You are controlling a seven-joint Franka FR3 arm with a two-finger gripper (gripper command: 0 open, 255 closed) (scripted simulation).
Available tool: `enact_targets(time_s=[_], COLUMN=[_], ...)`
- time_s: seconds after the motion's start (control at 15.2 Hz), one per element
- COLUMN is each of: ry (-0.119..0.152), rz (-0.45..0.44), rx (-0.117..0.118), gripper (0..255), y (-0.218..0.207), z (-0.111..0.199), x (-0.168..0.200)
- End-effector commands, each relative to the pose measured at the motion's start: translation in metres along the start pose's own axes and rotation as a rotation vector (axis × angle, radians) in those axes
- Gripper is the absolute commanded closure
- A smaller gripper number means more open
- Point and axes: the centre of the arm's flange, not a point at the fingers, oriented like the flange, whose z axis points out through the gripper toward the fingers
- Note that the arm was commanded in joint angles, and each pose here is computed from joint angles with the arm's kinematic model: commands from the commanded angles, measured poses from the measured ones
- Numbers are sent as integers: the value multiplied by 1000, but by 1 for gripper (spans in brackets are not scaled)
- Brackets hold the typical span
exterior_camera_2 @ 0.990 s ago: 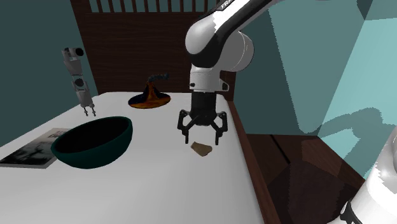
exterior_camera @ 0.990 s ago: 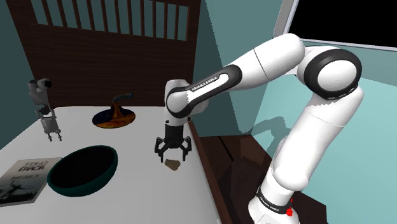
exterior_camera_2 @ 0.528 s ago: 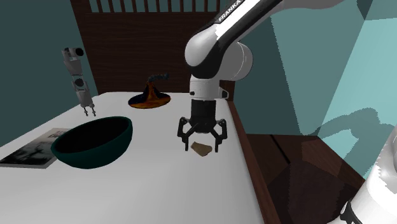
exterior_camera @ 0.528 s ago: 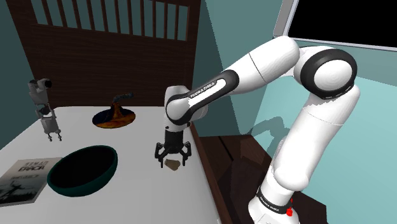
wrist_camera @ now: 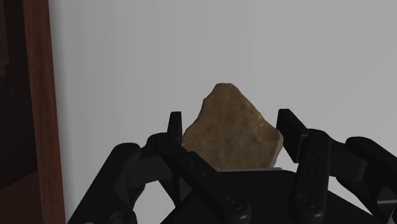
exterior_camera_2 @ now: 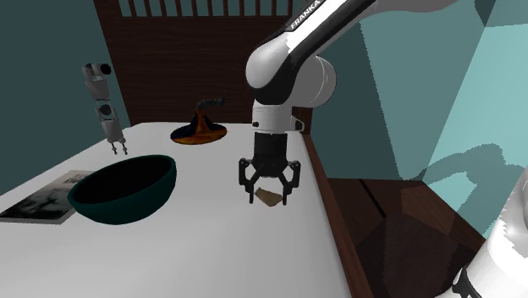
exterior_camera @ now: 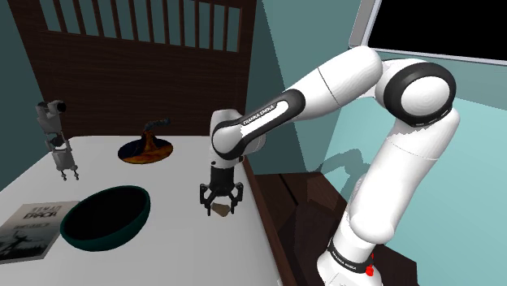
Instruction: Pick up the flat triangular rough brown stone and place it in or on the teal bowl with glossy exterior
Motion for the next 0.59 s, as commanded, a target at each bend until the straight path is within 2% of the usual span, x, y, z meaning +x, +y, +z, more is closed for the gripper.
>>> enact_targets(time_s=[0.0, 0.33, 0.53], ry=[0, 0, 0], rz=[0, 0, 0], rx=[0, 0, 0], gripper=[255, 255, 255], y=[0, 0, 0], z=[0, 0, -15], x=[0, 0, -5])
